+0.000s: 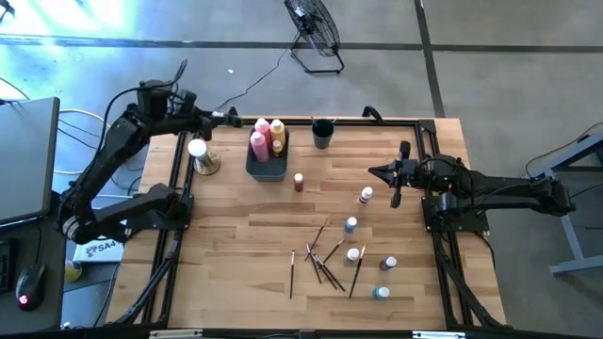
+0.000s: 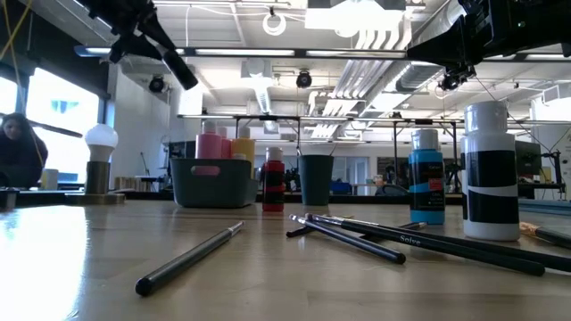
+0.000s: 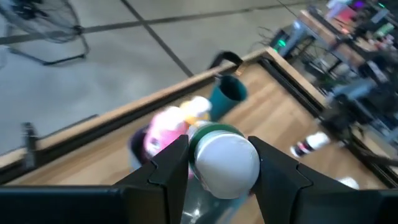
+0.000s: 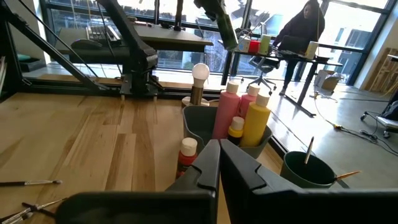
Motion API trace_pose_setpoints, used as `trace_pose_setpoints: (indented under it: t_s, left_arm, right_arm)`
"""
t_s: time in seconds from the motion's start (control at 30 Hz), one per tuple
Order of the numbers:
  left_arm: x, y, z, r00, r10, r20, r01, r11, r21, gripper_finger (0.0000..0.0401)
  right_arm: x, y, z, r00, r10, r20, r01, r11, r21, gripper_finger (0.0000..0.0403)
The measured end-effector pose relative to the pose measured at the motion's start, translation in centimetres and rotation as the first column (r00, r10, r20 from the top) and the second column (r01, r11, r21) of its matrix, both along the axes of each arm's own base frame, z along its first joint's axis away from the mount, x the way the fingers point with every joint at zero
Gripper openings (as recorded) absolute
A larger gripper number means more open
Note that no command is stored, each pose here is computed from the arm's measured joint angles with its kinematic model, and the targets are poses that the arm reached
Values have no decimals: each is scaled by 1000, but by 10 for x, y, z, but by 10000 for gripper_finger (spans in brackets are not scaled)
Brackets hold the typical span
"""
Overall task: Pick & Place Paint Supplies
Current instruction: Put the small green paint bottle into the green bin
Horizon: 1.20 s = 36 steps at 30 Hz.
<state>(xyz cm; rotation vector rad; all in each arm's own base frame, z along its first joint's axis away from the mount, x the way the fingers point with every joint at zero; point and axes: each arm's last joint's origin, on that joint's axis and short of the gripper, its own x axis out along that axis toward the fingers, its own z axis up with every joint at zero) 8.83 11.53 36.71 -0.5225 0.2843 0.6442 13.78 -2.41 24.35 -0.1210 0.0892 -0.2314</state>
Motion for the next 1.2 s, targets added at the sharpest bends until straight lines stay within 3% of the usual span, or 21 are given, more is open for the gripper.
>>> trace_pose_setpoints:
  t_s: [0.1,0.47,0.87,1.2]
  left_arm:
    - [10,-7,-1,999,-49,-9,49,999,-3,147]
    - [60,-41,-11,985,-72,-156,80,996,44,147]
    - [119,-65,-45,939,5,-345,20,997,68,147]
    - [137,-61,-68,893,95,-439,-86,995,42,147]
  right_arm:
    - [0,0,0,1000,0,0,0,1000,0,4]
    - [0,0,0,1000,0,0,0,1000,0,4]
    - [0,0,0,1000,0,0,0,1000,1,4]
    - [0,0,0,1000,0,0,0,1000,1,4]
